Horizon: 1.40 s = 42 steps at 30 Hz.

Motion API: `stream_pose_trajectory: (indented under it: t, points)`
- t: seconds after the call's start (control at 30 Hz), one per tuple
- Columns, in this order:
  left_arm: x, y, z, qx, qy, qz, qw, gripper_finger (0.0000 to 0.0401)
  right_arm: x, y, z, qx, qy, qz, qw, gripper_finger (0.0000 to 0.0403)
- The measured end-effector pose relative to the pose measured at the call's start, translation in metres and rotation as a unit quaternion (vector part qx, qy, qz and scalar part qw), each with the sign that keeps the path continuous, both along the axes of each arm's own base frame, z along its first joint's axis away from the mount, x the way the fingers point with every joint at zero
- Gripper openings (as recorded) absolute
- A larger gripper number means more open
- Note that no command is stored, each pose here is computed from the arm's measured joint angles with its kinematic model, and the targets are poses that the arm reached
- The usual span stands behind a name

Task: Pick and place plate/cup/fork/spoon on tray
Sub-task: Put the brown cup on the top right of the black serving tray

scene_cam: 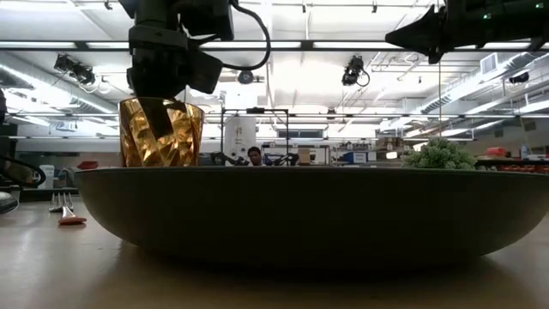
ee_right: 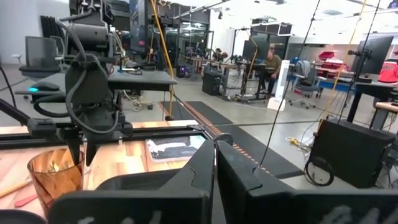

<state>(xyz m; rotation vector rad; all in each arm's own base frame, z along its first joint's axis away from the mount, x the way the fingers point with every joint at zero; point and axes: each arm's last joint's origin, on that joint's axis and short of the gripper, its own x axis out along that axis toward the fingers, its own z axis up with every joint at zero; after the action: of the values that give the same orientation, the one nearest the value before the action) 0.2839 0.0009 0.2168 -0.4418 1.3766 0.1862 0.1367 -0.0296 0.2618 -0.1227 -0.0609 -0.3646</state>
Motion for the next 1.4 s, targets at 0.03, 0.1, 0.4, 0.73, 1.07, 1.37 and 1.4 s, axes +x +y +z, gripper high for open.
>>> stream_pose_trajectory:
  t: [0.03,0.1,0.4,0.73,1.07,1.37,1.4]
  points:
    - [0.000,0.000,0.000,0.001,0.000,0.003,1.000,0.0076,0.000,0.000,0.000,0.000,-0.001,0.001,1.000,0.0023]
    - [0.000,0.000,0.000,0.000,0.001,0.010,1.000,0.0054,0.000,0.000,0.000,0.001,0.000,0.001,1.000,0.0023]
    - [-0.001,-0.001,0.010,-0.017,0.019,0.012,1.000,0.0017,0.001,0.000,0.000,0.011,-0.004,0.000,1.000,0.0023]
    - [0.018,0.024,0.069,0.020,-0.059,-0.011,0.998,0.0014,0.009,-0.001,-0.001,0.020,-0.014,0.000,1.000,0.0022]
    - [0.078,0.097,0.065,0.067,-0.064,-0.037,0.995,0.0015,0.018,-0.008,-0.016,0.060,0.033,-0.096,0.993,0.0022]
    - [0.131,0.164,0.053,0.106,-0.083,-0.037,0.990,0.0016,0.011,-0.008,-0.022,0.103,0.052,-0.119,0.986,0.0022]
    - [0.136,0.170,0.052,0.114,-0.088,-0.034,0.989,0.0016,0.010,-0.008,-0.023,0.110,0.055,-0.120,0.985,0.0022]
